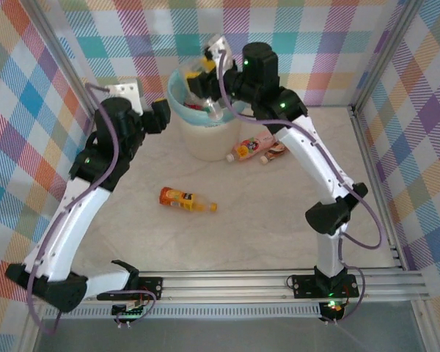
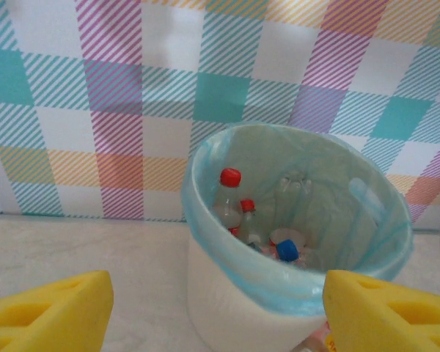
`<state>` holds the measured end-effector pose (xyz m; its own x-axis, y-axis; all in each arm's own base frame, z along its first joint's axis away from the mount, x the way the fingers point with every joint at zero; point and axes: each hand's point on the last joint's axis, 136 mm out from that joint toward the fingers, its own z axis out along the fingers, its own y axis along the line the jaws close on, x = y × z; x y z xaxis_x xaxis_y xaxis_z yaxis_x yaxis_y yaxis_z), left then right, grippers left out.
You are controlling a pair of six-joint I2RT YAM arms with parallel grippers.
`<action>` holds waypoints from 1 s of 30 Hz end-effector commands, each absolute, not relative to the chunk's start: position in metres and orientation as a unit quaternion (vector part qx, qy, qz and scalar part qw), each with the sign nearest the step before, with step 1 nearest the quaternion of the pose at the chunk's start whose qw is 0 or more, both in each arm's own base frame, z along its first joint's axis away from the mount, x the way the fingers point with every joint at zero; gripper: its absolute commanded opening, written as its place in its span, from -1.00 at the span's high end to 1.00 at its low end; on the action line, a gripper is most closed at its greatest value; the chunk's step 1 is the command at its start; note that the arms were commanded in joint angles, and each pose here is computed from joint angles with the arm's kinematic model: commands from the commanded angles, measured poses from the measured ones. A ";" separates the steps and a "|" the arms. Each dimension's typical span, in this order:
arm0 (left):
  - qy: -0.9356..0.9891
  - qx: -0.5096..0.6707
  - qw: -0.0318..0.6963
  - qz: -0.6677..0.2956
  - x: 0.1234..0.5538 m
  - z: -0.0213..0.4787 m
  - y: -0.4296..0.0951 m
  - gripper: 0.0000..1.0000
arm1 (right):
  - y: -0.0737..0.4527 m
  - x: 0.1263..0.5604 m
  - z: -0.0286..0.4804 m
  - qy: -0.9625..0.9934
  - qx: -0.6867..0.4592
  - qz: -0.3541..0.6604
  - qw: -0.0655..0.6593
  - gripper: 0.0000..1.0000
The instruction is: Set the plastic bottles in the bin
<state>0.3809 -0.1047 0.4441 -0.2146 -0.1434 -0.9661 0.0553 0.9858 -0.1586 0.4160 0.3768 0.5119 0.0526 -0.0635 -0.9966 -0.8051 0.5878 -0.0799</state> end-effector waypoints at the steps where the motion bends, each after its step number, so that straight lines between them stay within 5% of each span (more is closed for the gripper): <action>1: 0.744 -0.025 0.659 -0.105 0.404 0.479 -0.111 -0.50 | 0.380 0.455 0.527 0.576 -0.321 0.282 0.697 0.00; 11: 0.773 -0.021 0.626 -0.102 0.448 0.452 -0.119 -0.52 | 0.381 0.553 0.465 0.550 -0.285 0.299 0.726 -0.10; 22: 0.792 -0.034 0.603 -0.094 0.457 0.428 -0.111 -0.53 | 0.383 0.568 0.426 0.571 -0.290 0.299 0.708 -0.49; 30: 0.794 -0.040 0.599 -0.100 0.463 0.423 -0.113 -0.54 | 0.381 0.568 0.425 0.572 -0.293 0.295 0.707 -0.48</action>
<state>0.4587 -0.1148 0.4160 -0.2976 -0.1513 -0.9426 0.0563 0.9829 -0.1755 0.5881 0.3844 0.3767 0.0741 0.0331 -0.9967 -0.7379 0.6741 -0.0325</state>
